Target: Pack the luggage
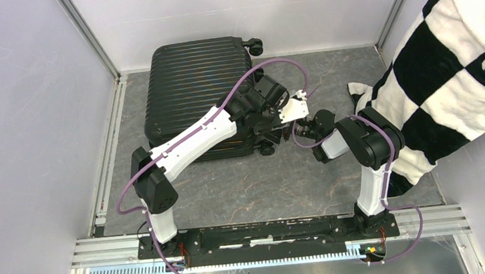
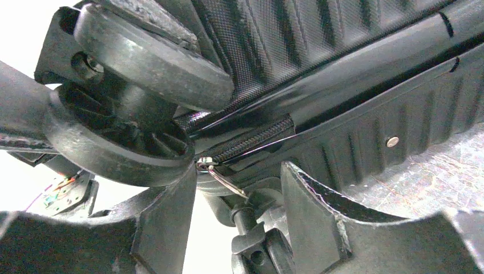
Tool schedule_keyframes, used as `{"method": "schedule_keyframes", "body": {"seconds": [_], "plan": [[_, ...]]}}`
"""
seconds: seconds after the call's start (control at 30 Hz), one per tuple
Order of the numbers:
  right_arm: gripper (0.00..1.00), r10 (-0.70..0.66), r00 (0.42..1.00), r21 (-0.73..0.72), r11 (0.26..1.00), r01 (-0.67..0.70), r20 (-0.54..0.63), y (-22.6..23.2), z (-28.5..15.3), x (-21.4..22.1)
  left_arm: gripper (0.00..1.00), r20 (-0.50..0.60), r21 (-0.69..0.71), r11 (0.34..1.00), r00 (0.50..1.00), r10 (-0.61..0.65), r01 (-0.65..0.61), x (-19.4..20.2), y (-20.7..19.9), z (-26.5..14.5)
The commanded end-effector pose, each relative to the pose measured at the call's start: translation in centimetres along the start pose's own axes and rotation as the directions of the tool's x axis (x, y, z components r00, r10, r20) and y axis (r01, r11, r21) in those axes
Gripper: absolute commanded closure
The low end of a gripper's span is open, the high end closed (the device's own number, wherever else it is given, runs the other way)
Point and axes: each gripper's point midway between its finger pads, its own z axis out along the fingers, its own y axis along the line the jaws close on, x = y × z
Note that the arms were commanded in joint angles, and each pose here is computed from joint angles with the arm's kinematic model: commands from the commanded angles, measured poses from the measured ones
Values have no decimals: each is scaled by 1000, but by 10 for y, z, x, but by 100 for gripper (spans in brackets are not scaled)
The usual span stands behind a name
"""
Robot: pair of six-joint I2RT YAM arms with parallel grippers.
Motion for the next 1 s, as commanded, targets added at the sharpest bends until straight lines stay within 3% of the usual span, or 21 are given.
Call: {"method": "schedule_keyframes", "body": {"seconds": [0.0,0.2,0.37,0.43,0.6,0.97], "plan": [[38,-322,910,-167,913,371,263,43,7,-64,98,205,-191,979,978,-29,69,-40,54,-61],[40,-308,924,-255,897,361,226,55,13,-50,98,205,-196,979,978,-22,63,-41,55,-63],[50,-301,929,-253,902,351,217,60,10,-45,98,209,-199,978,978,-20,63,-42,56,-64],[60,-308,925,-229,906,357,224,60,8,-45,98,208,-199,978,978,-20,63,-41,56,-64],[98,-305,918,-180,917,355,255,56,7,-55,98,209,-203,977,978,-21,64,-41,57,-66],[100,-285,914,-125,935,331,287,81,-1,-56,98,205,-221,970,977,-55,101,-42,60,-58]]}}
